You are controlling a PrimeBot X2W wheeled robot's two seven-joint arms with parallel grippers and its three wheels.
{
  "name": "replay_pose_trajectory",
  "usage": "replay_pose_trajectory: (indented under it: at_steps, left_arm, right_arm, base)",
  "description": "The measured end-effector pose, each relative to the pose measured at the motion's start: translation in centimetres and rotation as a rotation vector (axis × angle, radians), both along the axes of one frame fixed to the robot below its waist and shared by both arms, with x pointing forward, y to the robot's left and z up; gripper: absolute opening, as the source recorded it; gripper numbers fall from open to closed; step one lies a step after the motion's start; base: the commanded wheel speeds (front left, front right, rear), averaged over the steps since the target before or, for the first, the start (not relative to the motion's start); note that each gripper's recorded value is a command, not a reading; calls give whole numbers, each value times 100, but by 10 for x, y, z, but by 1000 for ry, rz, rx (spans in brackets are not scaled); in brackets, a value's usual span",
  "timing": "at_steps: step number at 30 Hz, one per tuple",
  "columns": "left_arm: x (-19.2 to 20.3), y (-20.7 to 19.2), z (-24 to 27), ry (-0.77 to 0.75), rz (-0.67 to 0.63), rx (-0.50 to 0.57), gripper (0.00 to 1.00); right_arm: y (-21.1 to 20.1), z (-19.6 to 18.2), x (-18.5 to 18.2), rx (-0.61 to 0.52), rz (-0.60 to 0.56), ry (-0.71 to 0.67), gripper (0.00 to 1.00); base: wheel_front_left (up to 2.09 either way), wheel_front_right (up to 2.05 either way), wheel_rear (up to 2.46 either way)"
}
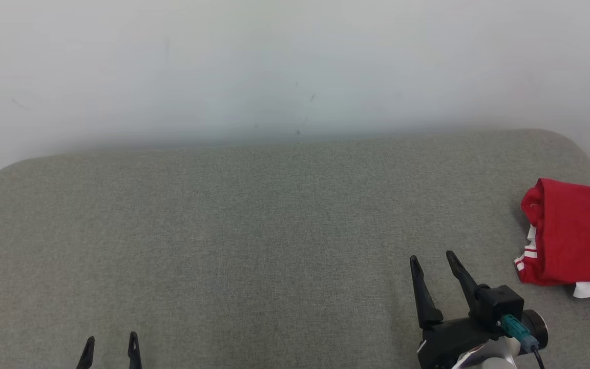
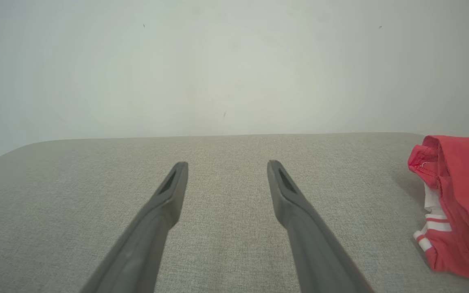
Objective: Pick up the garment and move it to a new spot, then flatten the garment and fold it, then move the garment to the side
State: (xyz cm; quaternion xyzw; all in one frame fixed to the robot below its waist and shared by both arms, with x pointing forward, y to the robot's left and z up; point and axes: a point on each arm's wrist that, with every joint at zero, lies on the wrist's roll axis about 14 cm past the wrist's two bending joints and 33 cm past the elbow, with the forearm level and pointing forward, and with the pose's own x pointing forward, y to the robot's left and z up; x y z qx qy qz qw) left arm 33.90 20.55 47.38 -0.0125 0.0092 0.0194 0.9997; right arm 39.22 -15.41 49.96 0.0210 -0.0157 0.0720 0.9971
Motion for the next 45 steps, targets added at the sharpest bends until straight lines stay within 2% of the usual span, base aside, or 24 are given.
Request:
replay_pose_trajectory:
  at_steps: [1,8,25,45]
  left_arm:
    - [0,0,0,0,-2,-2,0]
    - [-5,1,-20,74,14,-45,0]
    - [3,6,-18,75,81,-376,0]
    - [15,6,-10,59,105,-692,0]
  right_arm:
    - [0,1,0,3,-2,-3,0]
    - [-7,-32,-14,36,-27,109,0]
    - [-22,-23,-10,362,-110,130,0]
    - [-32,-17,-7,677,-155,148,0]
  base:
    - [0,0,0]
    - [0,0,0]
    - [0,0,0]
    - [0,0,0]
